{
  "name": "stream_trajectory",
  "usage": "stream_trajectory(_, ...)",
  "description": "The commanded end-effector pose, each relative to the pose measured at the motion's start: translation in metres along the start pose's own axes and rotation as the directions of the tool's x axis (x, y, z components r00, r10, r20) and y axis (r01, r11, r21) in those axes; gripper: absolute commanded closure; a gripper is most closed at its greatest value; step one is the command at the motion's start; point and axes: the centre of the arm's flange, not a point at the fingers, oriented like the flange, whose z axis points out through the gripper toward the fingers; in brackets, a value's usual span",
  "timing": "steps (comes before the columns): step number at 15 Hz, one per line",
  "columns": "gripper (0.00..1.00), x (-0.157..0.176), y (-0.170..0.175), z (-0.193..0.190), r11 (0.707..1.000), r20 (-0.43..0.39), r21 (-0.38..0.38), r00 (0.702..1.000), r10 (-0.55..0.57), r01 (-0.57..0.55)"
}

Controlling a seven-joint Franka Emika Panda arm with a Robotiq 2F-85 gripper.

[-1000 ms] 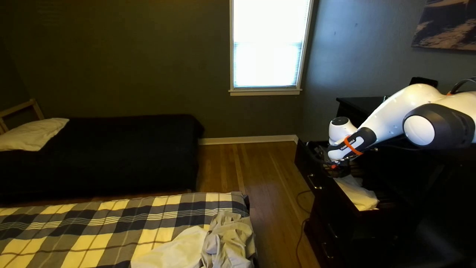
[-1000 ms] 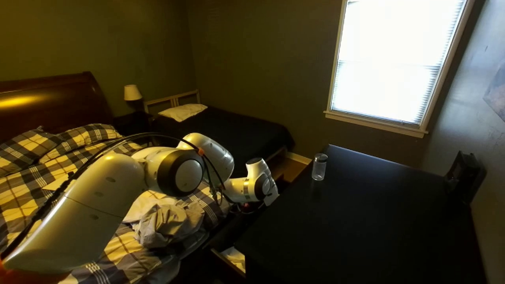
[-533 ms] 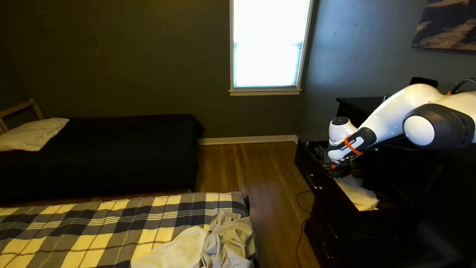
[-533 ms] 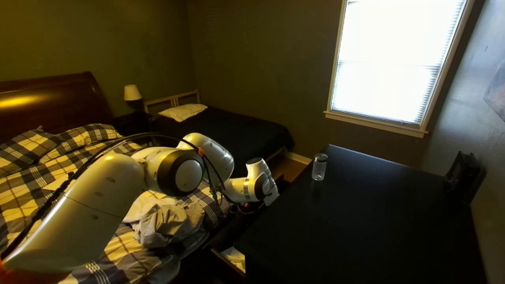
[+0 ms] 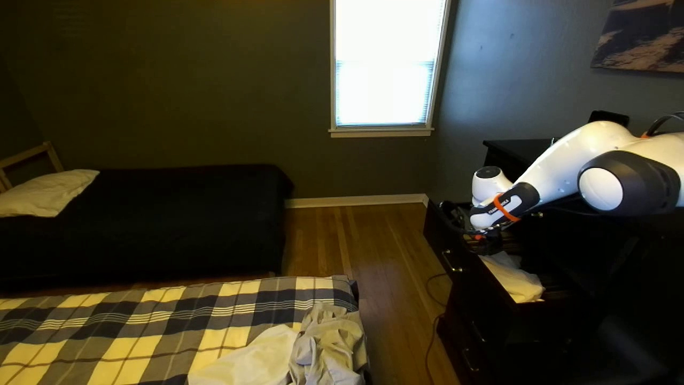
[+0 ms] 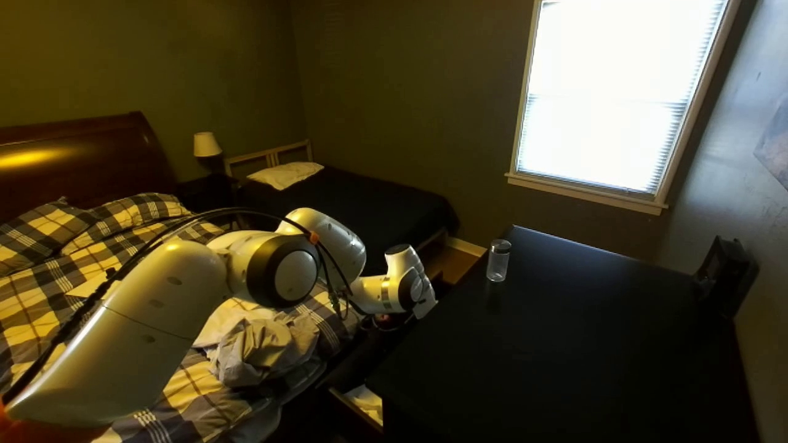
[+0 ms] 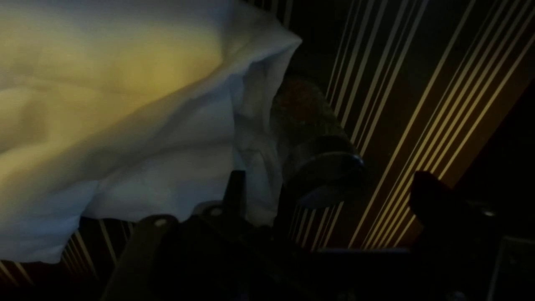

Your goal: Remove the glass jars from the open drawer.

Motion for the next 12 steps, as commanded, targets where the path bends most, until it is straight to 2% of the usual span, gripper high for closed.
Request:
stream_trajectory(1, 0.00, -0.001, -0.008, 0.014, 1.000, 0.013, -0.003, 1.000, -0.001, 0.001)
stream_trajectory(5, 0.00, -0.001, -0.009, 0.025, 1.000, 0.020, -0.013, 1.000, -0.004, 0.004)
stream_trajectory(6, 0.25, -0.001, -0.009, 0.027, 1.000, 0.020, -0.012, 1.000, -0.003, 0.003)
stream_trajectory(7, 0.28, -0.001, -0.009, 0.028, 1.000, 0.024, -0.015, 1.000, -0.004, 0.004)
stream_trajectory(12, 0.67, -0.003, -0.008, 0.026, 0.999, 0.035, -0.035, 0.999, -0.007, 0.009)
